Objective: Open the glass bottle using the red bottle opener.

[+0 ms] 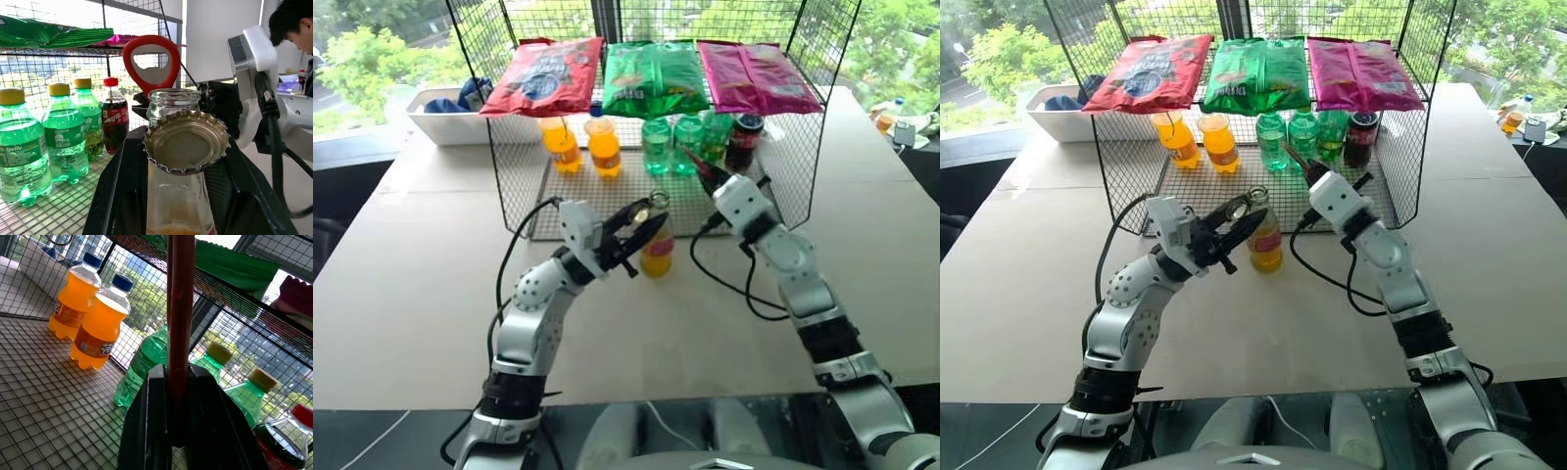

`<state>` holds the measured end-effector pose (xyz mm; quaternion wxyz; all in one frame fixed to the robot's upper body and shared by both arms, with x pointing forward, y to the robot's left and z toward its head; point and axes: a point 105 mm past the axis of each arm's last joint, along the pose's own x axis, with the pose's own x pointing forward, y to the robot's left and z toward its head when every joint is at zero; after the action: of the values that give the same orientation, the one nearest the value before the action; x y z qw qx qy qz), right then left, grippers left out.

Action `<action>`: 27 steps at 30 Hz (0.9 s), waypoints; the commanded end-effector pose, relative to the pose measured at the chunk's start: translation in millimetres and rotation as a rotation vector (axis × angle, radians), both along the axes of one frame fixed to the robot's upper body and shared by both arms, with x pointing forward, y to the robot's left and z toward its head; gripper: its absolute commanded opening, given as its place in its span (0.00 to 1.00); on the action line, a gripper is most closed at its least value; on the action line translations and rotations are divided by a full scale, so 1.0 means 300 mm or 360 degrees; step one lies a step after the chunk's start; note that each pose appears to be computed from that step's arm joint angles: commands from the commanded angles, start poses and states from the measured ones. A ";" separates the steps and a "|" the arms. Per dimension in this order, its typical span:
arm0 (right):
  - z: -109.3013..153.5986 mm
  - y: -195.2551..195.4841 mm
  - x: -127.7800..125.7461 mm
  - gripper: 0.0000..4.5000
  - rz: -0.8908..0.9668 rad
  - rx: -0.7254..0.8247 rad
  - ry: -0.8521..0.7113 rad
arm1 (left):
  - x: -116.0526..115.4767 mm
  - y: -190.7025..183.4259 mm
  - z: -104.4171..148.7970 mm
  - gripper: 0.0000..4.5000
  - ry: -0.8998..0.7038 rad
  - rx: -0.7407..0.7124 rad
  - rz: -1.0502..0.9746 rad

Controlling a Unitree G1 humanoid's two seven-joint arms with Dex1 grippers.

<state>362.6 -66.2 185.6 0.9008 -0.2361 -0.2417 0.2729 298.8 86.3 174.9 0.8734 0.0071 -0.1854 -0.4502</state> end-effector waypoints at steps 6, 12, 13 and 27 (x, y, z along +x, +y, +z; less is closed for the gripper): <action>0.055 0.011 -0.028 0.00 0.0028 0.0069 -0.0062 | 0.014 0.017 -0.080 0.90 0.0144 0.0070 0.0045; 0.050 0.010 -0.030 0.00 0.0028 0.0064 -0.0056 | 0.015 0.025 -0.089 0.99 0.0138 0.0081 0.0071; 0.048 0.008 -0.029 0.00 0.0024 0.0069 -0.0049 | 0.013 0.026 -0.091 0.99 0.0139 0.0085 0.0071; -0.129 -0.045 -0.056 0.00 0.0005 0.0350 0.0711 | -0.007 0.064 -0.113 0.99 0.0152 0.0136 0.0091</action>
<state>348.7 -77.4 124.4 0.9509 -0.0797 -0.0338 0.2970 300.6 104.1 129.6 0.8970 0.0154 -0.0984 -0.4306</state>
